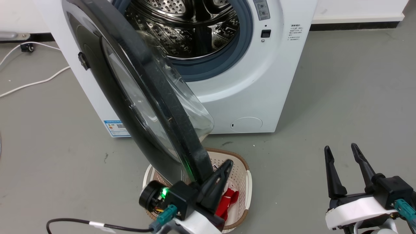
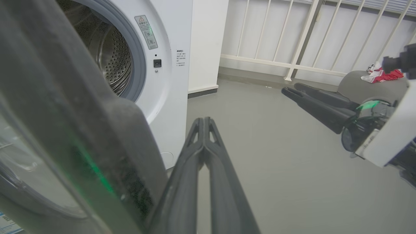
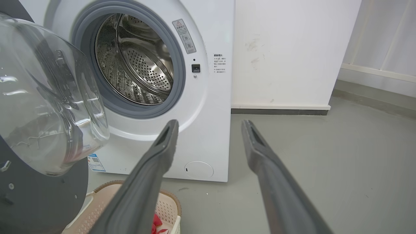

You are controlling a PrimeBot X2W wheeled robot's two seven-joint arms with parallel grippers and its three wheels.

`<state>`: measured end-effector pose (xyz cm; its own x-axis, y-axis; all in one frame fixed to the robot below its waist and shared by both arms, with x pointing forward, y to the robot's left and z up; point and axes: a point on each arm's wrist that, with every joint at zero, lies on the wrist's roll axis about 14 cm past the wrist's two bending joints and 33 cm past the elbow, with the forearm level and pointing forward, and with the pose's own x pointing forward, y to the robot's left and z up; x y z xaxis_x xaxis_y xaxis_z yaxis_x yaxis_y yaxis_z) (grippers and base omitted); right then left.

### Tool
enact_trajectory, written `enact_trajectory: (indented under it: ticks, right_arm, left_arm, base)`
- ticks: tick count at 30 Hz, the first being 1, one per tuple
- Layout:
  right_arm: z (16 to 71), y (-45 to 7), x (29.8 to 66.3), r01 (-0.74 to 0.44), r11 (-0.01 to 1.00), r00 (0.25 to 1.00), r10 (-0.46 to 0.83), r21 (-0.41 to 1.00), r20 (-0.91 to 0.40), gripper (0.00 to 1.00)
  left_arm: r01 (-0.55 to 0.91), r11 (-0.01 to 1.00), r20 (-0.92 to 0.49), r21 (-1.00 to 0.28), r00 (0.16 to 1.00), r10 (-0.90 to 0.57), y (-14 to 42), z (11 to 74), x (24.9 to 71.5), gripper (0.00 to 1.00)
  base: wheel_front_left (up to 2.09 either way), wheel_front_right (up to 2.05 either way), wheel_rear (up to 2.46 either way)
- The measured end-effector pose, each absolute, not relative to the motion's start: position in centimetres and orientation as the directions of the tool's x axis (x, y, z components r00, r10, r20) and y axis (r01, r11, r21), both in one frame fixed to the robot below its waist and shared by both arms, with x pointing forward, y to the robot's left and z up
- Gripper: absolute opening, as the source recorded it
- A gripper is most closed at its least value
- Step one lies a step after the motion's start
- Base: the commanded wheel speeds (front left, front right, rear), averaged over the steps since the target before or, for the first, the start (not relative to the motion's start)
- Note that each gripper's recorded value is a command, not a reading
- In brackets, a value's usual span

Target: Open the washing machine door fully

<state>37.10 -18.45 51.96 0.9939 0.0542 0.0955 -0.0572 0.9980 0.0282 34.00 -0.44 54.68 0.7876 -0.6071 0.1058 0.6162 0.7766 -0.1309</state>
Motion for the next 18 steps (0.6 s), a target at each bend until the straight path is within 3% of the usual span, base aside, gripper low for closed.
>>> enact_trajectory:
  ticks: [18]
  right_arm:
    - [51.3,-18.6,37.3,-0.052,0.998,0.996,0.048,0.042,0.077,1.0]
  left_arm:
    - [0.532,0.833,0.103,-0.154,0.847,-0.522,0.9,53.9,35.3,0.0]
  base:
    - [0.0,0.0,0.0]
